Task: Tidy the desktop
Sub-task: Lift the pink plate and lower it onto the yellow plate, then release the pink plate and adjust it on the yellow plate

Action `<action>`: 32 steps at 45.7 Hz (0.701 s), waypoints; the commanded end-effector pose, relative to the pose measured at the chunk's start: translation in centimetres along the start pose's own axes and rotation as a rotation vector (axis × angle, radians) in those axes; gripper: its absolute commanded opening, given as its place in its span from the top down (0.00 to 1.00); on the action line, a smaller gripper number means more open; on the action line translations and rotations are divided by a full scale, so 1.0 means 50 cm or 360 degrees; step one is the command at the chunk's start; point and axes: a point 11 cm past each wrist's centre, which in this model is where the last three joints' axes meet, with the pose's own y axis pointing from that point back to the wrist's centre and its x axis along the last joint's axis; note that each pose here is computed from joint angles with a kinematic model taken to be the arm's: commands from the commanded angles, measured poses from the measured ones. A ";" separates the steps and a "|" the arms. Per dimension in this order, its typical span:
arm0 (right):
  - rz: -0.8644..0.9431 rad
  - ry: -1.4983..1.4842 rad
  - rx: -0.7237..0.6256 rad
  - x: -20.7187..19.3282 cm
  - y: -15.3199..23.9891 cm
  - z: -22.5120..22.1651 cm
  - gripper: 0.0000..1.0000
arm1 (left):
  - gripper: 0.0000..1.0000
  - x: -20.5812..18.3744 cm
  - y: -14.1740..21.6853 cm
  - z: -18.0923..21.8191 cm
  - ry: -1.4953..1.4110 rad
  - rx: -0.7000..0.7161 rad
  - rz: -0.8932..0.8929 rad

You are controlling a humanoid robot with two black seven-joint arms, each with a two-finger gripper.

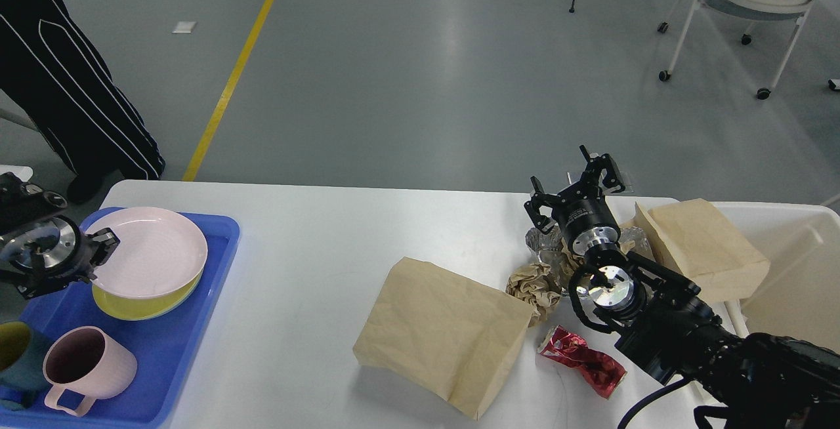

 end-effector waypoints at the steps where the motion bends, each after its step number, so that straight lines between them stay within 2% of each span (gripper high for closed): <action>1: -0.0003 0.0001 -0.0002 -0.001 0.000 0.000 0.00 | 1.00 -0.045 -0.036 0.003 0.0019 0.0039 0.0045; 15: -0.0002 -0.0001 -0.0001 -0.001 0.000 0.000 0.00 | 1.00 -0.057 -0.060 -0.003 0.0098 0.0046 0.0166; 32: 0.0000 0.0000 0.0000 0.000 0.000 0.000 0.00 | 1.00 -0.015 -0.067 -0.033 0.0162 0.0099 0.0267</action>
